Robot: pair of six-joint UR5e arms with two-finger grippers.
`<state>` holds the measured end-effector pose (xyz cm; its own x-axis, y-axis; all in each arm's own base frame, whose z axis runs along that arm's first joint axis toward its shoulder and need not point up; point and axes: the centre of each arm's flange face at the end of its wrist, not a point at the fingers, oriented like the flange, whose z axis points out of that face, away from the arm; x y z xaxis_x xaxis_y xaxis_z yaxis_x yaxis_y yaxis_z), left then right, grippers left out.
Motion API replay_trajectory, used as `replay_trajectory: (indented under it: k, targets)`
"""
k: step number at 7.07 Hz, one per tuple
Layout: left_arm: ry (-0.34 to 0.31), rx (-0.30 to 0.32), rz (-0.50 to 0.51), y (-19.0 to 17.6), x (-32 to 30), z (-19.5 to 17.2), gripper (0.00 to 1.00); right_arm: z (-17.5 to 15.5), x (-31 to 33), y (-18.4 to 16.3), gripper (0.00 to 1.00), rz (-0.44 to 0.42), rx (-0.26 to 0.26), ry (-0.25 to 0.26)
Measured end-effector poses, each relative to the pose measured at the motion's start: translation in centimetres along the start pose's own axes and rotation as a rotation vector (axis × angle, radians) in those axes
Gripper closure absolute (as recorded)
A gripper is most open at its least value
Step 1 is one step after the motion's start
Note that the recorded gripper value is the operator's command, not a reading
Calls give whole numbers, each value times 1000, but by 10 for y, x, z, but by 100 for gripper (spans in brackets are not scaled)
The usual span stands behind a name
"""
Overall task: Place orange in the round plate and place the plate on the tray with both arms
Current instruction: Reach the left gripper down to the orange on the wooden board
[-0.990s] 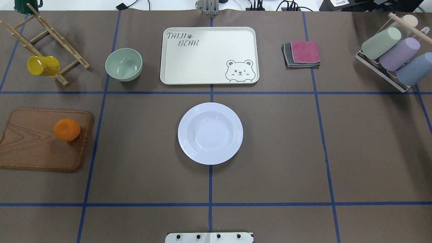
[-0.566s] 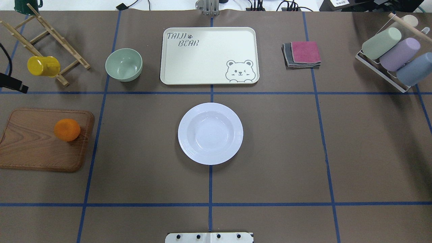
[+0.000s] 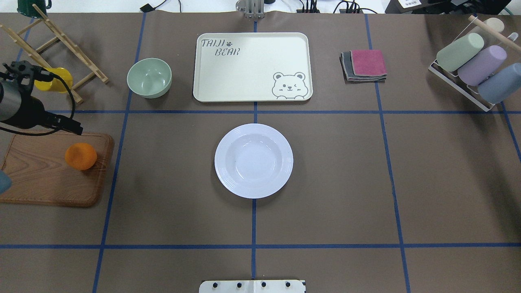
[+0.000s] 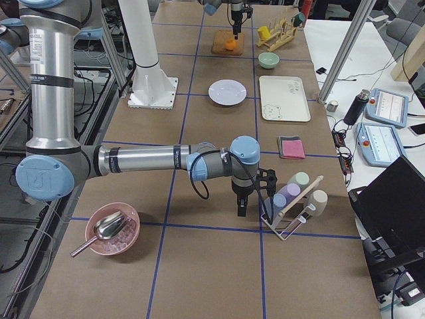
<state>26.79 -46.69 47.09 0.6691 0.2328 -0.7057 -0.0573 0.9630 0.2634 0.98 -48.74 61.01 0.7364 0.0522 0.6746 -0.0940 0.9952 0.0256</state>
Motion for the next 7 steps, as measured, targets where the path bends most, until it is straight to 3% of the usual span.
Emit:
replay_trajectory:
  k: [5, 6, 7]
  targets:
    - [-45, -36, 12, 29, 26, 38, 2, 0, 0, 0, 0, 1, -2, -2]
    - [-49, -42, 11, 31, 25, 40, 6, 0, 0, 0, 0, 1, -2, -2]
    - [-52, -45, 11, 32, 24, 42, 30, 0, 0, 0, 0, 1, -2, -3]
